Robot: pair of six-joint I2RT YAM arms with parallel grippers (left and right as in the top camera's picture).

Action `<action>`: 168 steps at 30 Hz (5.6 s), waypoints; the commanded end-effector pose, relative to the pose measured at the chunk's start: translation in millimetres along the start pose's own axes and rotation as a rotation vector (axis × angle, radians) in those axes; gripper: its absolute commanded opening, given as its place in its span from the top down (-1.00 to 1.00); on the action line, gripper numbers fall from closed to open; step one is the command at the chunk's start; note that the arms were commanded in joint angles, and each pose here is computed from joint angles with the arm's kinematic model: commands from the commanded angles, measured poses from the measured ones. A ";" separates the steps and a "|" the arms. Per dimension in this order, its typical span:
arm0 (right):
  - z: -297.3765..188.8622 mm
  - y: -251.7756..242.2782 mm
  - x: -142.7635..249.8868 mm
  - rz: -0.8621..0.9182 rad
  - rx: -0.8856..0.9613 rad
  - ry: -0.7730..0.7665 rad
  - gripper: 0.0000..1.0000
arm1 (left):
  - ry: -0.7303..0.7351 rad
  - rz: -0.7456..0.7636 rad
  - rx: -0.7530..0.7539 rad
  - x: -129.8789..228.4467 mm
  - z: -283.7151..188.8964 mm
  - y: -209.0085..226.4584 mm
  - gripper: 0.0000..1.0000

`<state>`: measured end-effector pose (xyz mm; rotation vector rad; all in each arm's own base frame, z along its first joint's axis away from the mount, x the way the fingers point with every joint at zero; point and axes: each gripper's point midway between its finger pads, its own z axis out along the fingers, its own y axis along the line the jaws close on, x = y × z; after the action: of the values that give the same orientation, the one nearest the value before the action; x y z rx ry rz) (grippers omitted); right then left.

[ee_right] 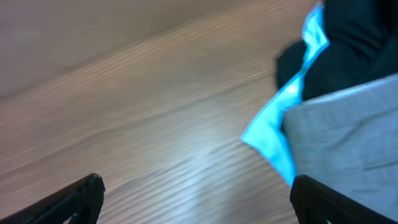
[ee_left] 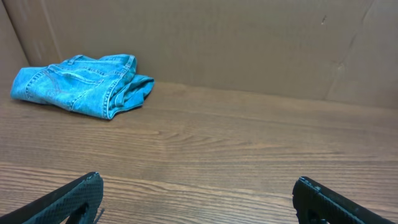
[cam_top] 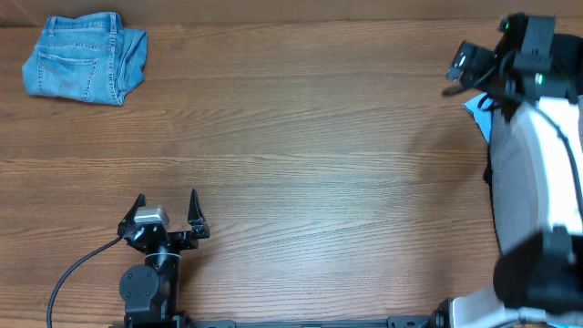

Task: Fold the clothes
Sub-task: 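Reach the right gripper to the grey shorts on the right pile, then grasp the grey shorts waistband with the right gripper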

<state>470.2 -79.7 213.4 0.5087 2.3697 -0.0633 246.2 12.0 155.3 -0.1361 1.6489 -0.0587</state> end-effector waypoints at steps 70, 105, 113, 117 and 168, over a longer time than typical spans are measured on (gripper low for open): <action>177.9 -134.5 56.9 -0.175 0.493 0.204 -0.24 | -0.006 0.019 0.005 -0.4 -0.4 -0.4 -0.99; 161.5 -129.5 39.6 -0.059 0.481 0.139 -0.08 | -0.006 0.019 0.005 -0.4 -0.4 -0.4 -1.00; 172.5 -132.5 44.7 -0.056 0.482 0.142 -0.07 | -0.006 0.019 0.005 -0.4 -0.4 -0.4 -1.00; 178.5 -141.4 51.2 -0.048 0.493 0.159 -0.06 | -0.006 0.019 0.005 -0.4 -0.4 -0.4 -0.99; 186.6 -146.9 51.0 -0.029 0.362 0.189 0.83 | -0.006 0.019 0.005 -0.4 -0.4 -0.4 -1.00</action>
<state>491.0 -230.7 20.2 0.6768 2.5823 -0.5108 246.2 12.0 155.3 -0.1361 1.6489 -0.0587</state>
